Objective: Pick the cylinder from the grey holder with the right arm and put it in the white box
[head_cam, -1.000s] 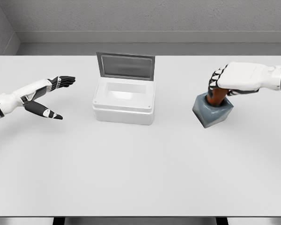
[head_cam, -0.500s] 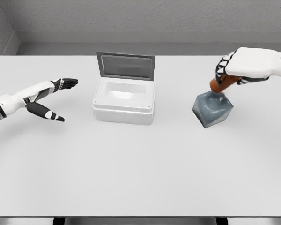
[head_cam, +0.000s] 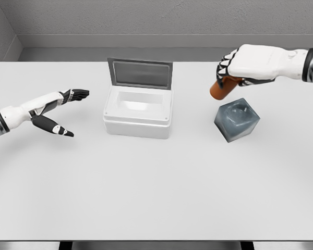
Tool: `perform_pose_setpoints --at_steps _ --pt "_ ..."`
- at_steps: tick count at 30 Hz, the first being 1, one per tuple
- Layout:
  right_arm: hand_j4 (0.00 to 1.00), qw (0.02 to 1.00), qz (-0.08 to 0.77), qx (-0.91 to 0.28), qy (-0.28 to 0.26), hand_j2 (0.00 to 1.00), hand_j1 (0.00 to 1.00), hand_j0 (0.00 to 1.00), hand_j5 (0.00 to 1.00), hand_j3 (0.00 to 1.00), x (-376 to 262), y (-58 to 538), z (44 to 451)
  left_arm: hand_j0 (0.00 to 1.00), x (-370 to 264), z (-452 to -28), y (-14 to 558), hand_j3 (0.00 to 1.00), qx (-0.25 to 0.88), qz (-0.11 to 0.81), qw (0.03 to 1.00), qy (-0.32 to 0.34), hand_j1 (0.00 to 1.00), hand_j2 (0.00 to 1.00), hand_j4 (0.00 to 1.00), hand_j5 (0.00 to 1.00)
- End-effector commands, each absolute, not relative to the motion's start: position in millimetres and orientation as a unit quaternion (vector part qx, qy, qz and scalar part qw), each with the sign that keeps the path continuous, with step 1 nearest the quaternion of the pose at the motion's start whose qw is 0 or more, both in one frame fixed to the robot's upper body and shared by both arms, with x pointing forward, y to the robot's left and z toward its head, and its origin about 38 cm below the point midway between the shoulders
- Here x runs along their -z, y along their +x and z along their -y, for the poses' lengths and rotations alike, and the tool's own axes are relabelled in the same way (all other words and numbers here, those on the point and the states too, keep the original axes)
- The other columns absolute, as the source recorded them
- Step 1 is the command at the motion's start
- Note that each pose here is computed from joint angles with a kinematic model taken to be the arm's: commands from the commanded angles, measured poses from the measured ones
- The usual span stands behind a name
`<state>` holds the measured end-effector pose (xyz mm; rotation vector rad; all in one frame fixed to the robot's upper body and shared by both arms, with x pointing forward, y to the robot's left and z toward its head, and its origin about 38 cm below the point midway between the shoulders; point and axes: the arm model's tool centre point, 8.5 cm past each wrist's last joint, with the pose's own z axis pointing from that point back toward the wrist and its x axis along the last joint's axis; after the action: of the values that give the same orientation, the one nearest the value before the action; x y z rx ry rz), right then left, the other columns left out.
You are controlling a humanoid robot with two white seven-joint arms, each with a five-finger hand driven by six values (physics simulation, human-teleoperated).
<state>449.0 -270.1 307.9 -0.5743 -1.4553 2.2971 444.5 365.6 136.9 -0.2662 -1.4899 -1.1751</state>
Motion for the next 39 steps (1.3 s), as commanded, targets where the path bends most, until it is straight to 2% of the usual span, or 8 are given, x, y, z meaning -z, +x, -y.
perform_pose_setpoints --at_steps 1,17,27,39 --pt "0.47 0.177 0.524 -0.81 -0.195 0.47 0.47 0.47 0.47 0.47 -306.2 449.8 260.8 1.0 -137.7 -365.8 444.8 1.0 0.498 0.638 0.576 -0.115 1.0 1.0 1.0 1.0" --pt "0.46 0.114 0.583 -0.788 -0.161 0.46 0.46 0.46 0.46 0.46 -322.5 453.9 183.8 1.0 -137.8 -363.1 444.6 1.0 0.499 0.638 0.574 -0.118 1.0 1.0 1.0 1.0" --pt "0.46 0.128 0.577 -0.795 -0.137 0.46 0.46 0.46 0.46 0.46 -304.4 470.4 161.2 1.0 -135.5 -360.2 444.1 1.0 0.507 0.635 0.572 -0.117 1.0 1.0 1.0 1.0" --pt "0.46 0.14 0.564 -0.803 -0.129 0.46 0.46 0.46 0.46 0.46 -288.9 477.0 156.0 1.0 -133.8 -358.3 442.8 1.0 0.508 0.634 0.571 -0.12 1.0 1.0 1.0 1.0"
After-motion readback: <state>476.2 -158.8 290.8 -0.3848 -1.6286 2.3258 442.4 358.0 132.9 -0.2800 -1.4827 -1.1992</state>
